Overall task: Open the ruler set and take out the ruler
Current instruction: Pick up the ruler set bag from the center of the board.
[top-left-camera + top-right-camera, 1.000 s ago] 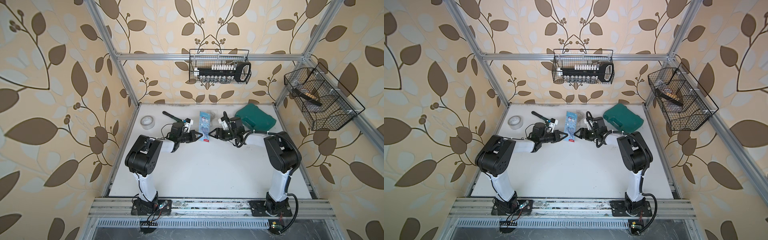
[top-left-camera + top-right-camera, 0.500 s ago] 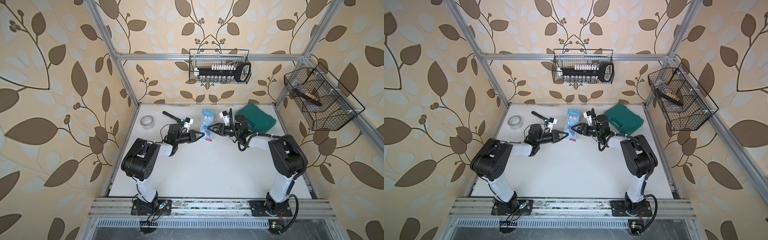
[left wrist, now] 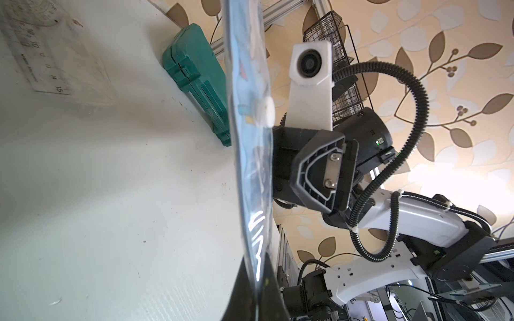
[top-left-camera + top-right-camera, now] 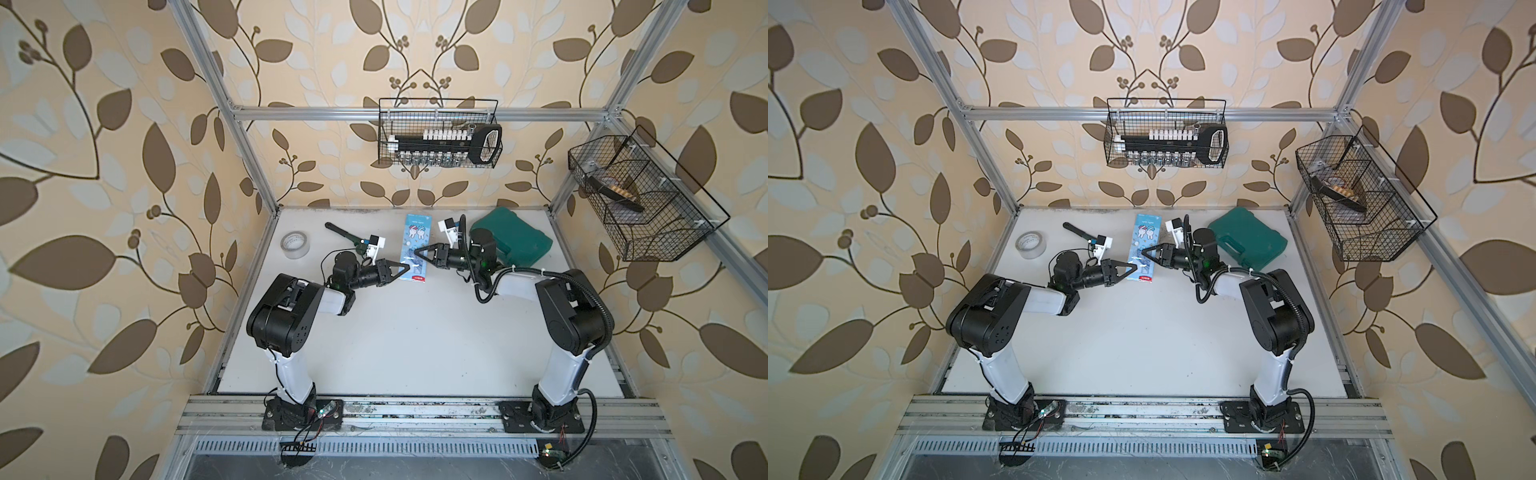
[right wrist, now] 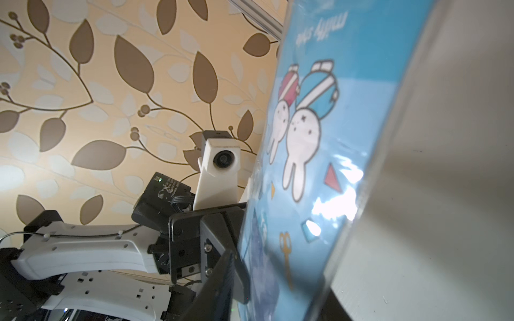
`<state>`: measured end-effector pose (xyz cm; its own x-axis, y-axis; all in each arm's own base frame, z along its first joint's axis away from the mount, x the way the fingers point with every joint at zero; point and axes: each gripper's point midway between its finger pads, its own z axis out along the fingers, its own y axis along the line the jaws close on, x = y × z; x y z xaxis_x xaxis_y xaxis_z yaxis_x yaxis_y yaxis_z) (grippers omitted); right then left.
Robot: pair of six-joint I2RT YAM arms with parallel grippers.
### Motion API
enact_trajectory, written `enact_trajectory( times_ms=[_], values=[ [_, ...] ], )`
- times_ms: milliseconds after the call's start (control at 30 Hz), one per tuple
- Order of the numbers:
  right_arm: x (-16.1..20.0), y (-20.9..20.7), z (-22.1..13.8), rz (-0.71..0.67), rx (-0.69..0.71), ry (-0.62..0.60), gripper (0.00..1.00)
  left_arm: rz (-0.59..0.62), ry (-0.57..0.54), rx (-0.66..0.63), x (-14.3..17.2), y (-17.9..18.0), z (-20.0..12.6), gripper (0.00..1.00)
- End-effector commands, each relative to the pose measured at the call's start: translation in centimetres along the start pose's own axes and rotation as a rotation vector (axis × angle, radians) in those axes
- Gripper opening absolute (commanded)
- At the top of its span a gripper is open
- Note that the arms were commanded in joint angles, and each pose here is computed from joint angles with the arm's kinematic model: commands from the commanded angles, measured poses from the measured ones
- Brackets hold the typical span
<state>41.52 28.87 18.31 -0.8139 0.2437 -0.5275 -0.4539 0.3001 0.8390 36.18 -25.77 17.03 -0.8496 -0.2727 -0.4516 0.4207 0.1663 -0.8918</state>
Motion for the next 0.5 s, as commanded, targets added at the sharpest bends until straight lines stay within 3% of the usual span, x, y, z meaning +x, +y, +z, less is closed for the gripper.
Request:
enact_trajectory(
  times_ms=[0, 200, 267, 300, 367, 467],
  values=[
    [-0.5, 1.2, 0.5, -0.038, -0.047, 0.003, 0.19, 0.049, 0.005, 0.056, -0.5, -1.6, -0.1, 0.0],
    [-0.6, 1.4, 0.4, -0.042, -0.047, -0.001, 0.04, 0.046, 0.024, 0.032, -0.1, -1.5, -0.3, 0.0],
    [-0.6, 1.2, 0.3, -0.038, -0.037, -0.001, 0.01, 0.049, 0.027, 0.014, 0.0, -1.4, -0.4, 0.08],
    [-0.6, 1.1, 0.3, -0.035, -0.031, -0.001, 0.0, 0.051, 0.028, 0.0, 0.1, -1.4, -0.5, 0.14],
    [-0.6, 0.7, 0.2, -0.021, -0.011, -0.002, 0.0, 0.063, 0.024, -0.031, 0.0, -1.4, -0.7, 0.42],
    [-0.5, 0.4, 0.1, -0.008, 0.005, -0.005, 0.0, 0.107, 0.014, -0.108, -0.3, -1.3, -1.2, 0.65]
  ],
)
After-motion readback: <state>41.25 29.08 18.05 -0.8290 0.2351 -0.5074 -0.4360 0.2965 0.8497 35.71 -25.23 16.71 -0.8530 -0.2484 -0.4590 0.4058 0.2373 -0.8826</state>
